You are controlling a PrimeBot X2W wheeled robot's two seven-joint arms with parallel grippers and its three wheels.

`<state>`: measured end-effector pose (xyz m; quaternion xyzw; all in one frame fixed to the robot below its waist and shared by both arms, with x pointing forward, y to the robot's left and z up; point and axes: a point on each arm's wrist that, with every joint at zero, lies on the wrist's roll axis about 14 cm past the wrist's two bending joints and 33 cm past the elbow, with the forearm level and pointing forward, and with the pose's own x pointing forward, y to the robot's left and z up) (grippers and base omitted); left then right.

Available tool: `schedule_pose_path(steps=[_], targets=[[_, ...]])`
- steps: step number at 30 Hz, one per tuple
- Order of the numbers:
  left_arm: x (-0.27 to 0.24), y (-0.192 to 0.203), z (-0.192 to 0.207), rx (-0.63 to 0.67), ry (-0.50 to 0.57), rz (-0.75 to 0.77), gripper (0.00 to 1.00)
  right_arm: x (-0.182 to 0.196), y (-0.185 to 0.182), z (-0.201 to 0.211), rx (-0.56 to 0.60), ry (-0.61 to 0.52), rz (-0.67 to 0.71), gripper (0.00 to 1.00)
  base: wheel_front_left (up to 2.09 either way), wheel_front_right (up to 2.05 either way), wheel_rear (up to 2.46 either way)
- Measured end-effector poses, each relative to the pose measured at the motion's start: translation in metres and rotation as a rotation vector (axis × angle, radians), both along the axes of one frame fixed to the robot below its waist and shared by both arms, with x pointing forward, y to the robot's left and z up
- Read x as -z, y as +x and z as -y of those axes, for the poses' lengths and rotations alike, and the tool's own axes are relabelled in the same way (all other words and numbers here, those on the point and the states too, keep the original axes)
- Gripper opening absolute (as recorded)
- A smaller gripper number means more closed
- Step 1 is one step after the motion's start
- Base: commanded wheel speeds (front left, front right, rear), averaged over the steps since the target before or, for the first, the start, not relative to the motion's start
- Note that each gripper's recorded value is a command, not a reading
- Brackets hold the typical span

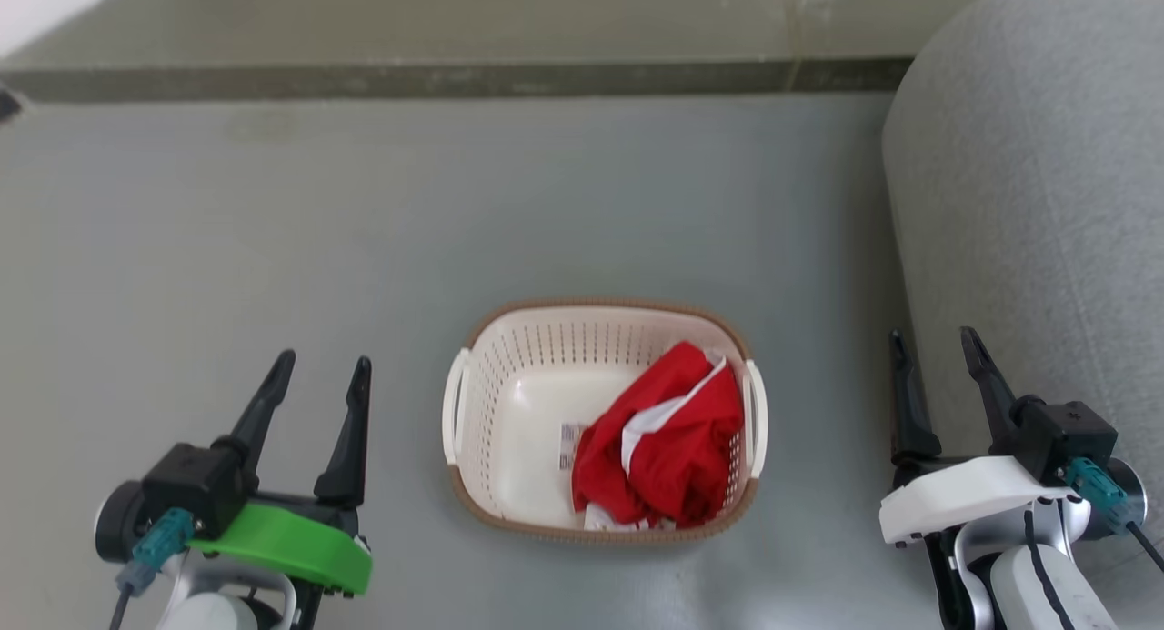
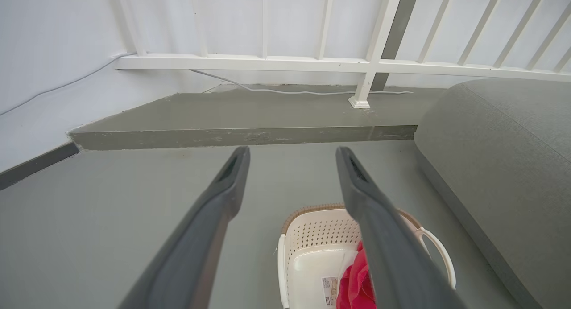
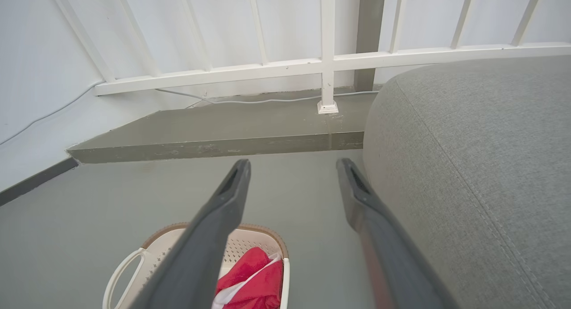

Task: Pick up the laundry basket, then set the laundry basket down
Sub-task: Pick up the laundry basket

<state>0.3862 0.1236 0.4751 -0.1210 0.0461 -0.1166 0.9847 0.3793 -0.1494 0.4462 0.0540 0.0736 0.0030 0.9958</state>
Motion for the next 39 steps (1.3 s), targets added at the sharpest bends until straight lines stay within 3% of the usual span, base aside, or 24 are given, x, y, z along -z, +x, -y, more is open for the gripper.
schedule_pose_path(steps=[14, 39], targets=[[0.053, 0.03, 0.006, 0.046, -0.01, -0.141, 1.0, 0.062, 0.017, -0.002, -0.001, 0.005, -0.175, 1.0, 0.0, 0.0, 0.0], [0.196, 0.069, 0.016, 0.148, -0.038, -0.482, 1.0, 0.185, 0.048, -0.022, -0.048, 0.02, -0.437, 1.0, 0.0, 0.0, 0.0]])
